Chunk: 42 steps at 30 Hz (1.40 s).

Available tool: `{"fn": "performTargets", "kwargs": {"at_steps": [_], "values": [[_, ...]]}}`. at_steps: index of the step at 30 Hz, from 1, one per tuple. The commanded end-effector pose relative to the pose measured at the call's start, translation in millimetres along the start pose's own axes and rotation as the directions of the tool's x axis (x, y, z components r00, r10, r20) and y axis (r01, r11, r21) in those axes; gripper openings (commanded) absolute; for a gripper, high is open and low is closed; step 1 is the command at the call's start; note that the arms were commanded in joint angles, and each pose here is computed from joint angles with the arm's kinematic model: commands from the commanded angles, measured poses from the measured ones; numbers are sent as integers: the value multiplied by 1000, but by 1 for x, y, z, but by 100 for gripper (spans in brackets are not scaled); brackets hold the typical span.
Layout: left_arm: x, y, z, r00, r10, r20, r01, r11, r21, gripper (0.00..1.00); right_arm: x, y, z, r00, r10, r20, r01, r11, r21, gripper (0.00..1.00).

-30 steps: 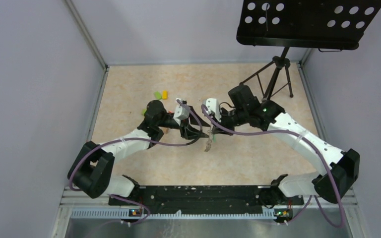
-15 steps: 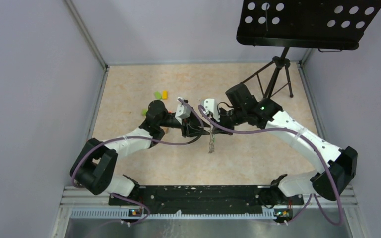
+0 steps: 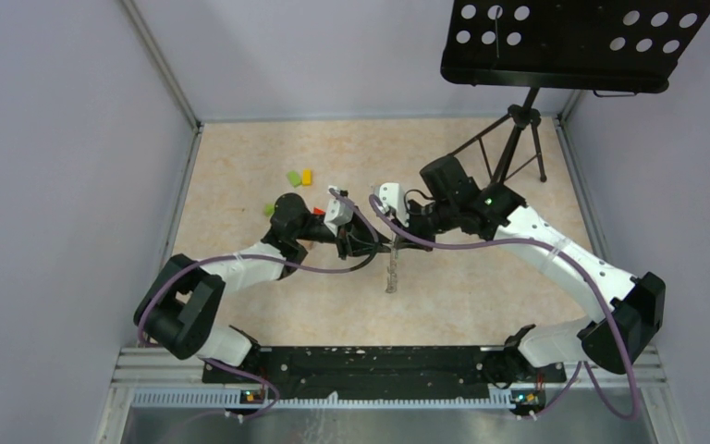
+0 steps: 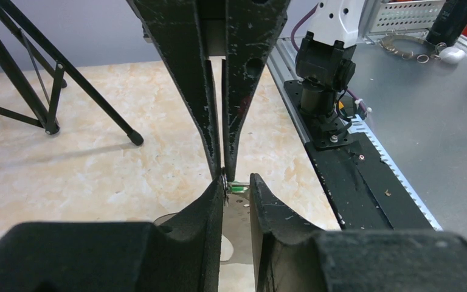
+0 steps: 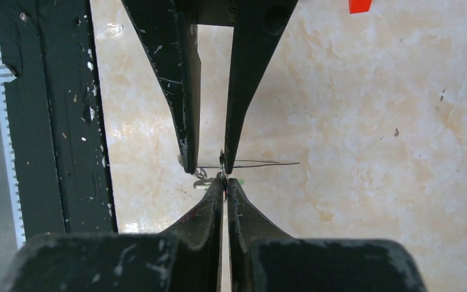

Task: Put the keys on the keyring
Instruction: Adjust the key on the keyring.

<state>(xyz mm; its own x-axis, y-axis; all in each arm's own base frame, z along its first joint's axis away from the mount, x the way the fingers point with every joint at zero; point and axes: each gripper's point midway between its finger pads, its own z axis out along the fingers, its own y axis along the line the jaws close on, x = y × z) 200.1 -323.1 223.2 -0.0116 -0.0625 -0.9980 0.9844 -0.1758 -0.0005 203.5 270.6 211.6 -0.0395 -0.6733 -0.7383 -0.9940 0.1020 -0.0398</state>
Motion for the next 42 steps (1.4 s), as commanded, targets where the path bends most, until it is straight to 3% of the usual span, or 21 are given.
{"fn": "performTargets", "kwargs": {"at_steps": [1, 24, 31, 39, 42], "values": [[-8, -6, 0, 998, 58, 35, -60, 998, 32, 25, -27, -3, -8, 996, -42, 83, 40, 999, 24, 0], [-7, -6, 2, 999, 37, 41, -39, 998, 46, 15, -26, -1, -8, 995, -36, 89, 34, 999, 21, 0], [-8, -6, 2, 999, 35, 40, -37, 998, 52, 0, -26, -1, -8, 995, -36, 91, 34, 999, 22, 0], [-13, -9, 2, 999, 9, 42, -11, 998, 54, 0, -27, -2, -9, 994, -35, 107, 31, 999, 40, 0], [-20, -7, 2, 999, -7, 42, 6, 999, 35, 0, -23, -1, -9, 993, -31, 111, 25, 998, 55, 10]]}}
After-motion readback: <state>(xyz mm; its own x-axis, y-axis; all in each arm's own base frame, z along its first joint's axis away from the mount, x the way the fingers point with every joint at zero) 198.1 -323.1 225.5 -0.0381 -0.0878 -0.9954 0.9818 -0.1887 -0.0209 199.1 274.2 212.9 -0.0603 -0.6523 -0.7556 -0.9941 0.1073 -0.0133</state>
